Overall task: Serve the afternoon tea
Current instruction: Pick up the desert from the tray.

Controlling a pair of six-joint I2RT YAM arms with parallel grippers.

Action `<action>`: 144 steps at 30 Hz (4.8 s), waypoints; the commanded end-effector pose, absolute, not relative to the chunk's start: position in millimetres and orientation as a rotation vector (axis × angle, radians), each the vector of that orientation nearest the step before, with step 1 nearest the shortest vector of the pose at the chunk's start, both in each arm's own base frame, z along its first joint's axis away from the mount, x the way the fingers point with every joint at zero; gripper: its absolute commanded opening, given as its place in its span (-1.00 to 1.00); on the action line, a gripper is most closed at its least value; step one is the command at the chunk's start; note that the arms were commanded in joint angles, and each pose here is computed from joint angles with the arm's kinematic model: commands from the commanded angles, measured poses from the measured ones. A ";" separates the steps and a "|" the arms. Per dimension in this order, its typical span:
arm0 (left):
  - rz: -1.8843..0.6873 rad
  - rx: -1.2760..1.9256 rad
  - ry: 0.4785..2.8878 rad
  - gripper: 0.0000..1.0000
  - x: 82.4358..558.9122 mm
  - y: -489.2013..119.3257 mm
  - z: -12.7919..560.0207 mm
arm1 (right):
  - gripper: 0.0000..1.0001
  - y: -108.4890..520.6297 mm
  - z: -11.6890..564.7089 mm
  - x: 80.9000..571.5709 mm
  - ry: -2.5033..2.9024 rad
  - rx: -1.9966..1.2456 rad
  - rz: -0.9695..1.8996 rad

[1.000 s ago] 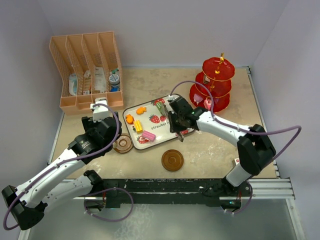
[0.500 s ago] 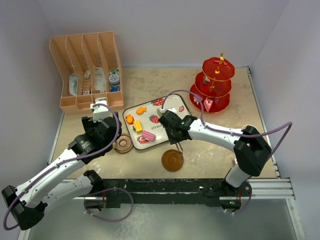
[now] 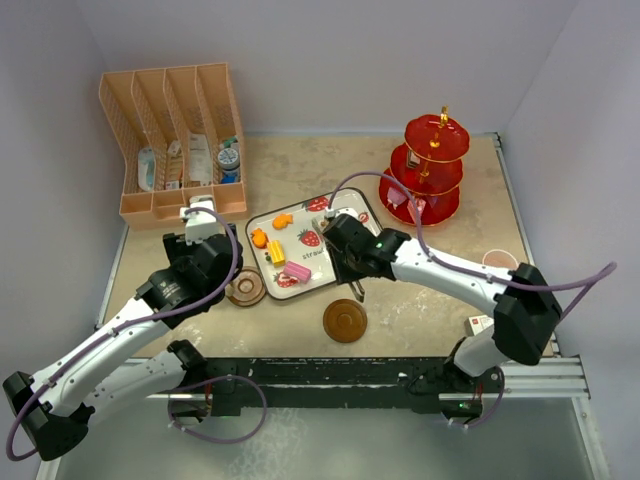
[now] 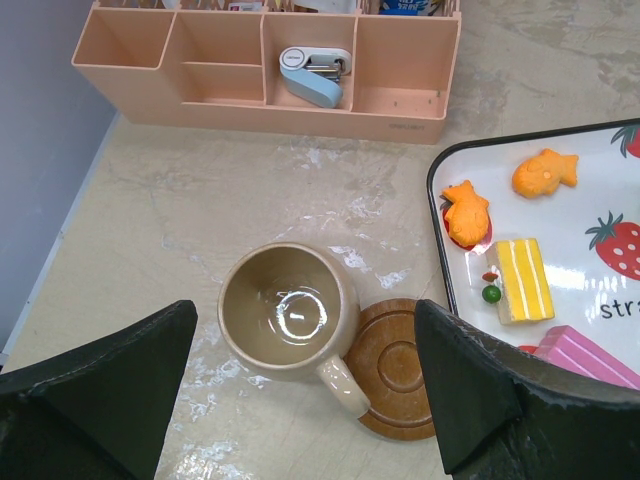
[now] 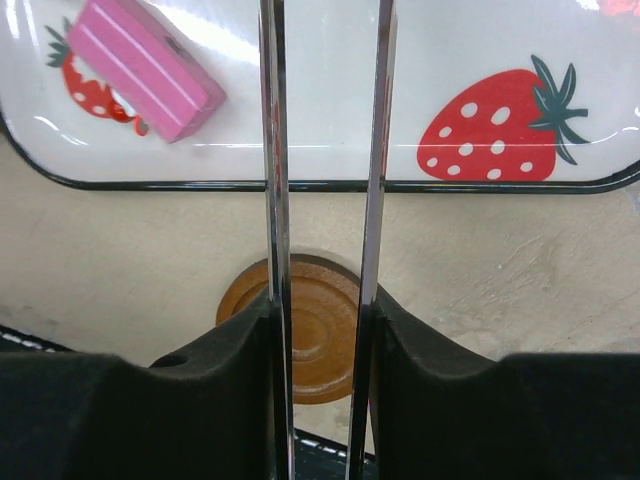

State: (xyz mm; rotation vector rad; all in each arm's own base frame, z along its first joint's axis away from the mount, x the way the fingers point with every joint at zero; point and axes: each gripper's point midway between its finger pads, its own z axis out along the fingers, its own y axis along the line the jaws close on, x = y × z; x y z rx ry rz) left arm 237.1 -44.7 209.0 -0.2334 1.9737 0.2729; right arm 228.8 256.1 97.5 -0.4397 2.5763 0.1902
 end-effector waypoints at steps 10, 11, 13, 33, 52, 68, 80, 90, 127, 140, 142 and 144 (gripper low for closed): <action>0.229 -0.268 1.942 0.74 238.6 -45.7 222.4 | -0.18 243.6 133.8 247.6 2.523 -0.403 0.470; 0.229 -0.268 1.942 0.74 238.7 -45.8 222.5 | -0.17 245.9 134.2 245.4 2.518 -0.442 0.493; 0.232 -0.267 1.942 0.74 238.9 -45.8 222.2 | -0.16 248.4 133.1 243.6 2.520 -0.474 0.515; 0.240 -0.263 1.946 0.74 239.4 -46.1 221.1 | -0.13 243.4 104.7 264.0 2.591 -0.551 0.334; 0.246 -0.267 1.945 0.74 239.8 -45.5 220.7 | -0.38 234.2 105.8 266.4 2.603 -0.563 0.254; 0.237 -0.272 1.939 0.74 238.9 -44.8 222.4 | -0.19 234.8 89.2 257.8 2.629 -0.613 0.275; 0.233 -0.268 1.942 0.74 238.8 -45.5 222.4 | -0.17 232.3 110.6 270.1 2.571 -0.574 0.228; 0.235 -0.269 1.943 0.74 238.9 -45.4 222.0 | -0.15 234.2 116.3 269.6 2.549 -0.577 0.257; 0.232 -0.261 1.946 0.74 239.3 -46.7 221.4 | -0.27 240.8 82.2 259.5 2.615 -0.663 0.222; 0.229 -0.268 1.941 0.74 238.9 -45.8 222.8 | -0.55 235.1 134.7 258.0 2.518 -0.391 0.312; 0.228 -0.267 1.941 0.74 238.8 -46.0 222.9 | -0.55 228.0 140.6 253.5 2.504 -0.315 0.323; 0.228 -0.268 1.940 0.73 238.6 -45.4 223.5 | -0.55 219.6 146.8 248.9 2.490 -0.228 0.333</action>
